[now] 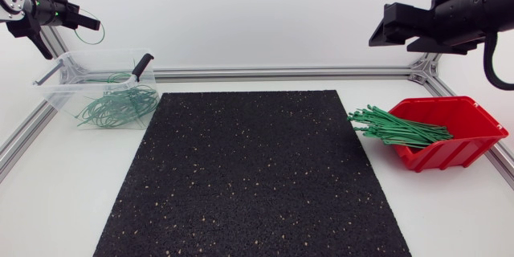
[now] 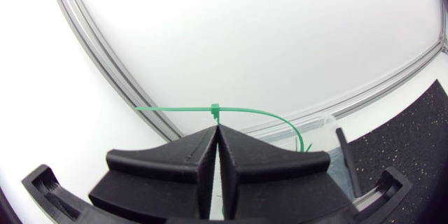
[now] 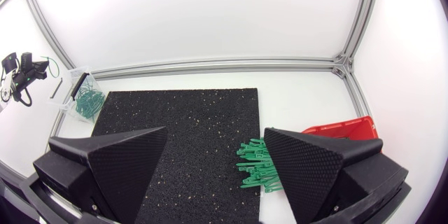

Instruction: Take a green cable tie from the red box, thread the tail through the head to close it, then place it in the transparent bin on the left.

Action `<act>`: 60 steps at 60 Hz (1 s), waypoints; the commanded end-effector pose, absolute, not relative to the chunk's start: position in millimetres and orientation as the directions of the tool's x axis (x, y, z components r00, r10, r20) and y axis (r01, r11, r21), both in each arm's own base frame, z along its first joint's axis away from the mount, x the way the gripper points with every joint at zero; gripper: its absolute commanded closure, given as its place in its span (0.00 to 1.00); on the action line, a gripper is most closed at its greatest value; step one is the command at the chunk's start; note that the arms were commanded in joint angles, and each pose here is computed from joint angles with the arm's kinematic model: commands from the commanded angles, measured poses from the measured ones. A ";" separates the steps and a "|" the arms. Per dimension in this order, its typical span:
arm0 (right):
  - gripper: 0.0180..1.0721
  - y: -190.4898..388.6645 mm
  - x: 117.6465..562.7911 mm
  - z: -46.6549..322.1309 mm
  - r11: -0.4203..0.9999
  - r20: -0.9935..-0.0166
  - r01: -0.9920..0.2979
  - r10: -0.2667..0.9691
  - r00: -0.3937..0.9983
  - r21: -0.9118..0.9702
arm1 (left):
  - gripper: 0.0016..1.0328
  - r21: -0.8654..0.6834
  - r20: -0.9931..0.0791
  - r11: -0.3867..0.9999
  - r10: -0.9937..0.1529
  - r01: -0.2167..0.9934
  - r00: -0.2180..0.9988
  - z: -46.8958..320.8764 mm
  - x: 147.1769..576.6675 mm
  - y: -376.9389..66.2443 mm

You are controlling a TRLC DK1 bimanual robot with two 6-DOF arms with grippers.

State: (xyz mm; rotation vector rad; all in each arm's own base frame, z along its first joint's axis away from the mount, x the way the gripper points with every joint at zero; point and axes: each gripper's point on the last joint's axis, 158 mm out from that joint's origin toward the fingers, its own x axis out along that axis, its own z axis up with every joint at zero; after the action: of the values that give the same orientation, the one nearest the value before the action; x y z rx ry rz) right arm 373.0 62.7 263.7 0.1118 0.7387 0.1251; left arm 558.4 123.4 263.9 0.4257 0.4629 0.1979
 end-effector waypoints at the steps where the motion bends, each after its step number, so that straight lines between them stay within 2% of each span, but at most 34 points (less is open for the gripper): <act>1: 0.04 58.6 365.5 254.8 0.990 -0.676 -0.077 0.140 0.724 0.122 | 0.97 0.475 -0.443 0.877 0.311 -0.074 0.841 237.3 568.7 139.7; 3: 0.04 58.5 363.0 255.3 0.990 -0.674 -0.078 0.139 0.726 0.121 | 0.94 0.474 -0.467 0.878 0.310 -0.061 0.828 228.4 569.6 140.2; 6: 0.04 58.6 360.2 255.0 0.990 -0.675 -0.078 0.139 0.725 0.119 | 0.84 0.472 -0.502 0.881 0.306 -0.040 0.809 215.7 569.1 139.5; 11: 0.04 59.7 354.9 253.5 0.990 -0.676 -0.082 0.138 0.724 0.114 | 0.60 0.486 -0.562 0.874 0.319 -0.007 0.763 195.1 565.7 138.9; 13: 0.04 60.5 352.8 254.2 0.990 -0.675 -0.085 0.140 0.725 0.114 | 0.44 0.483 -0.581 0.876 0.316 0.005 0.750 188.9 563.9 136.5; 16: 0.04 61.5 350.1 255.4 0.989 -0.675 -0.088 0.144 0.724 0.116 | 0.08 0.479 -0.587 0.878 0.314 0.007 0.747 185.9 561.9 135.2; 17: 0.04 61.4 349.6 255.6 0.989 -0.675 -0.087 0.144 0.724 0.117 | 0.01 0.477 -0.588 0.879 0.314 0.006 0.746 185.8 561.3 135.1; 27: 0.04 62.6 346.7 259.4 0.988 -0.666 -0.088 0.148 0.731 0.124 | 0.03 0.463 -0.601 0.887 0.310 0.005 0.737 188.1 554.1 132.0; 38: 0.04 45.8 350.9 265.7 0.992 -0.652 -0.052 0.117 0.749 0.119 | 0.03 0.445 -0.553 0.895 0.312 -0.043 0.772 224.0 537.2 126.4; 48: 0.04 22.5 347.6 270.2 0.995 -0.636 -0.022 0.076 0.768 0.092 | 0.03 0.443 -0.517 0.896 0.283 -0.030 0.808 247.1 513.5 100.4; 60: 0.04 4.9 334.2 268.2 0.997 -0.619 -0.001 0.047 0.784 0.074 | 0.03 0.428 -0.376 0.901 0.250 -0.072 0.892 284.7 478.7 73.2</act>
State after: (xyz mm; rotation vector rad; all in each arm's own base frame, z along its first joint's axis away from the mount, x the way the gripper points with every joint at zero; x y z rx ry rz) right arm 342.3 10.4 276.4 0.0909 0.6642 0.0288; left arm 495.9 80.1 281.1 0.4354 0.4709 0.1713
